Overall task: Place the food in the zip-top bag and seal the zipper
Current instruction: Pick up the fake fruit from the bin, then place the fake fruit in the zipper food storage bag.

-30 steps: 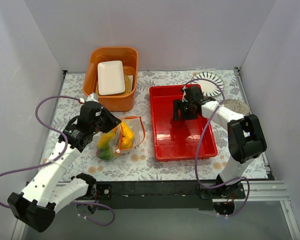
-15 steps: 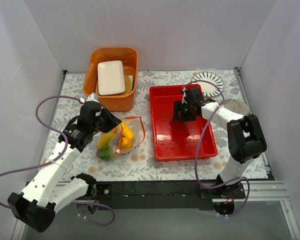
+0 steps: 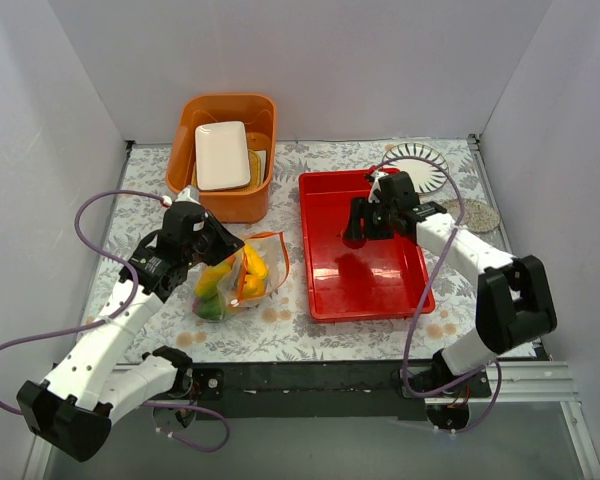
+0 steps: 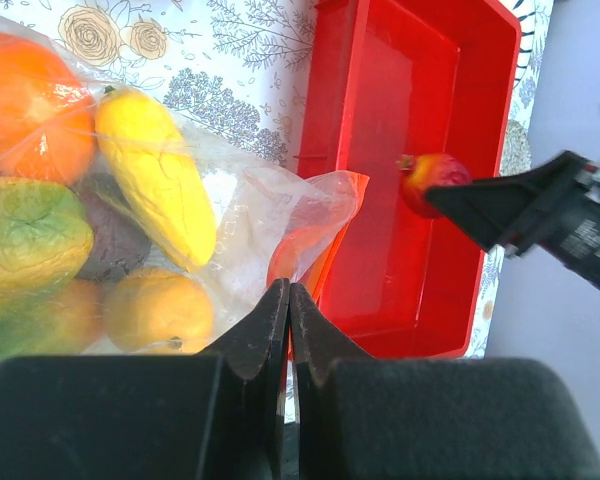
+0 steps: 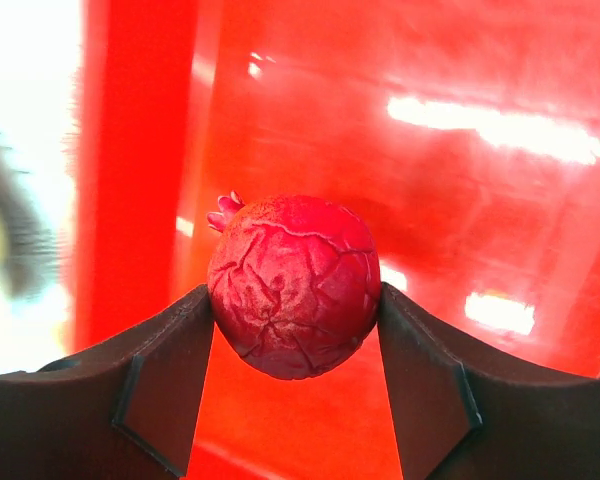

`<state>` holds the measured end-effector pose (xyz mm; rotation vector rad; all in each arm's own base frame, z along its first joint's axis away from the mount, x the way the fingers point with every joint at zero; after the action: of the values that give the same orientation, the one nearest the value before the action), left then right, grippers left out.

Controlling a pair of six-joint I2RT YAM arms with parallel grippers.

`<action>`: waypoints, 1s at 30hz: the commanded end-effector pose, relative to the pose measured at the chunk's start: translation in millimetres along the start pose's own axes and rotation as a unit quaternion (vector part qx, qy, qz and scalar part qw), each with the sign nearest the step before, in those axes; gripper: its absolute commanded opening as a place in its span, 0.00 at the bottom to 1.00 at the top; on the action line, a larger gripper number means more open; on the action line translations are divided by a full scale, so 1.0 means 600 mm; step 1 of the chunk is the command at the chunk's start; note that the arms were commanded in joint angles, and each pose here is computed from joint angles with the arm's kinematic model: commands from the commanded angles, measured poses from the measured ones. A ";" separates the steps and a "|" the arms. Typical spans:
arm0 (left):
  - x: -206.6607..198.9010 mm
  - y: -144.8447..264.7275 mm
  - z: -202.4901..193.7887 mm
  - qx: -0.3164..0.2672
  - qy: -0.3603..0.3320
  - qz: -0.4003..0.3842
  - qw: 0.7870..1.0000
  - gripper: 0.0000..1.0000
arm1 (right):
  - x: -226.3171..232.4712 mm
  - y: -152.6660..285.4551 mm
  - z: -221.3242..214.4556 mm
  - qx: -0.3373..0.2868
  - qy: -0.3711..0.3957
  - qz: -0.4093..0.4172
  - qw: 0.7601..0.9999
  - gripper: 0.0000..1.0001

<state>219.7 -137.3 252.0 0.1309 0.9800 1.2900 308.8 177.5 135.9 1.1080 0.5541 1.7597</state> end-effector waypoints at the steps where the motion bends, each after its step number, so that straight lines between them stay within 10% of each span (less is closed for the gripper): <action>1: 0.004 -0.001 -0.006 0.007 -0.008 0.000 1.000 0.00 | 0.071 0.058 0.018 -0.052 0.009 0.069 0.996 0.37; 30: 0.008 0.000 -0.009 0.009 -0.005 0.006 1.000 0.00 | 0.382 0.032 -0.089 -0.004 0.134 0.251 0.959 0.46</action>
<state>220.1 -138.6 244.7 0.1505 0.9915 1.2866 210.9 354.1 196.5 1.0904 0.5209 2.3016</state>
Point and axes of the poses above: each gripper's point midway between its finger pads, its own y axis back along the fingers, its own x axis along the line the jaws close on, z = x × y, the point moved 5 cm from there along y, back along the fingers, and after that the axes turned 10 degrees about -y, right-handed, at the moved point
